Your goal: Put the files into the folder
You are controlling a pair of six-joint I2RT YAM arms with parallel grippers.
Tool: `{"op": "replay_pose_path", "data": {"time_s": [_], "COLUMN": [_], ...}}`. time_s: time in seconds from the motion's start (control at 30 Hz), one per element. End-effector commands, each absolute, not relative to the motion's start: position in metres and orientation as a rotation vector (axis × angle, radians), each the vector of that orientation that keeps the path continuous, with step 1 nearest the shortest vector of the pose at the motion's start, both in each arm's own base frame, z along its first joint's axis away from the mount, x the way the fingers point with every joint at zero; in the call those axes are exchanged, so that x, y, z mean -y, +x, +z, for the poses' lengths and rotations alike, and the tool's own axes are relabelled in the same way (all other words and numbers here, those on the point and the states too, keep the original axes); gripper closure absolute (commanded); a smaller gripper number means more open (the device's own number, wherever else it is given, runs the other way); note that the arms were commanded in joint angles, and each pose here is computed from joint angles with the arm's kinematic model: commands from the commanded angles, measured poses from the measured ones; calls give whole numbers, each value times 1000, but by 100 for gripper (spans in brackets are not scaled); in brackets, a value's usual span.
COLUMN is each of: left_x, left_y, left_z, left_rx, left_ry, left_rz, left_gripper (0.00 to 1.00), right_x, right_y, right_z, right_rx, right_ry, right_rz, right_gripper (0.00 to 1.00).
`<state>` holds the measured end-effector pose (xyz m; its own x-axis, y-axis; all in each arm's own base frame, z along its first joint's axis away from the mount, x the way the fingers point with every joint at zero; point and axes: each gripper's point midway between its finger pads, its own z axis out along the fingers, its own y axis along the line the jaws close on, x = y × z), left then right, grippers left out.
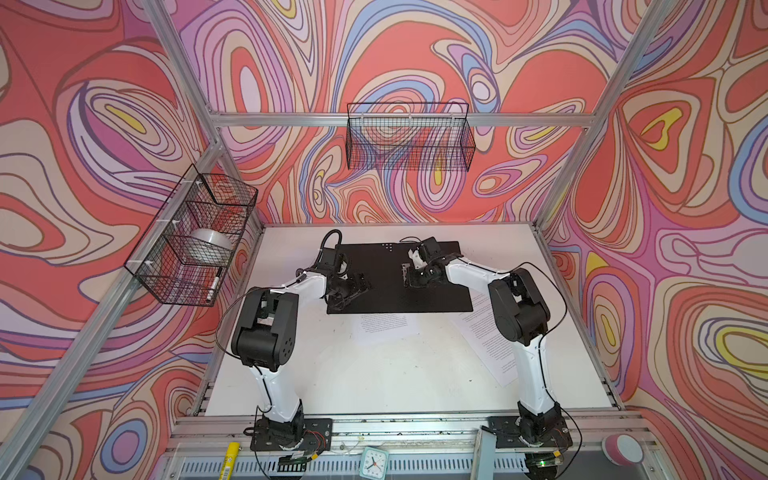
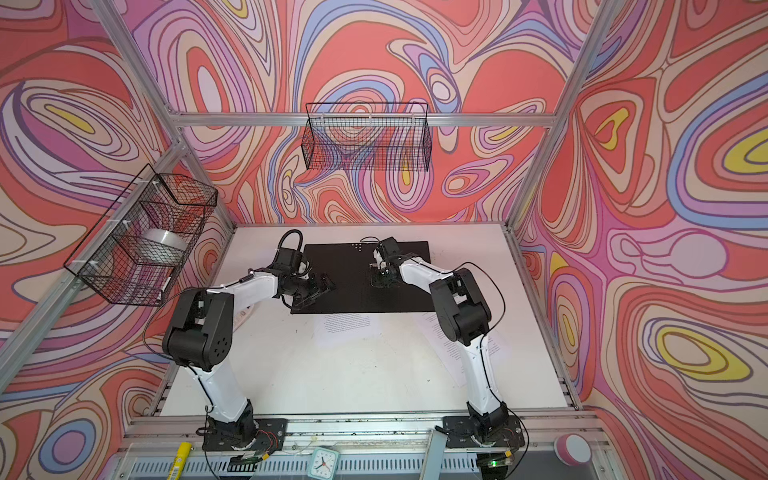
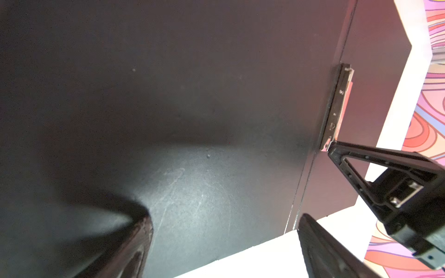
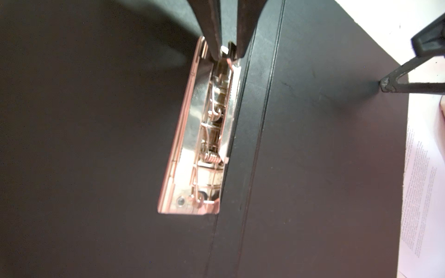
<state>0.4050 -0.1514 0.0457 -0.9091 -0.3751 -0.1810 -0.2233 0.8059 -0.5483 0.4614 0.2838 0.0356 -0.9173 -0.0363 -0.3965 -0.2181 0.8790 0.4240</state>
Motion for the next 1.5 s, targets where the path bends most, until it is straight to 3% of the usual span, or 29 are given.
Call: {"op": "replay_pose_path", "data": {"time_s": [0.0, 0.37, 0.8, 1.23, 1.47], "left_x": [136, 133, 133, 131, 127], "left_y": [387, 380, 377, 378, 374], "left_z": [9, -1, -10, -9, -13], "left_rx": [-2796, -2821, -2846, -2846, -2862], "left_ry": [-553, -568, -573, -570, -579], "left_rz": [-664, -649, -637, -619, -587], "left_gripper": [6, 7, 7, 7, 7], "right_x": [-285, -285, -290, -280, -245], "right_y": [466, 469, 477, 473, 463], "right_z": [29, 18, 25, 8, -17], "right_rx": [-2679, -2703, -2678, -2727, -2814], "right_ry": [-177, -167, -113, -97, 42], "right_rz": [677, 664, 790, 722, 470], "right_gripper": [90, 93, 89, 100, 100]}}
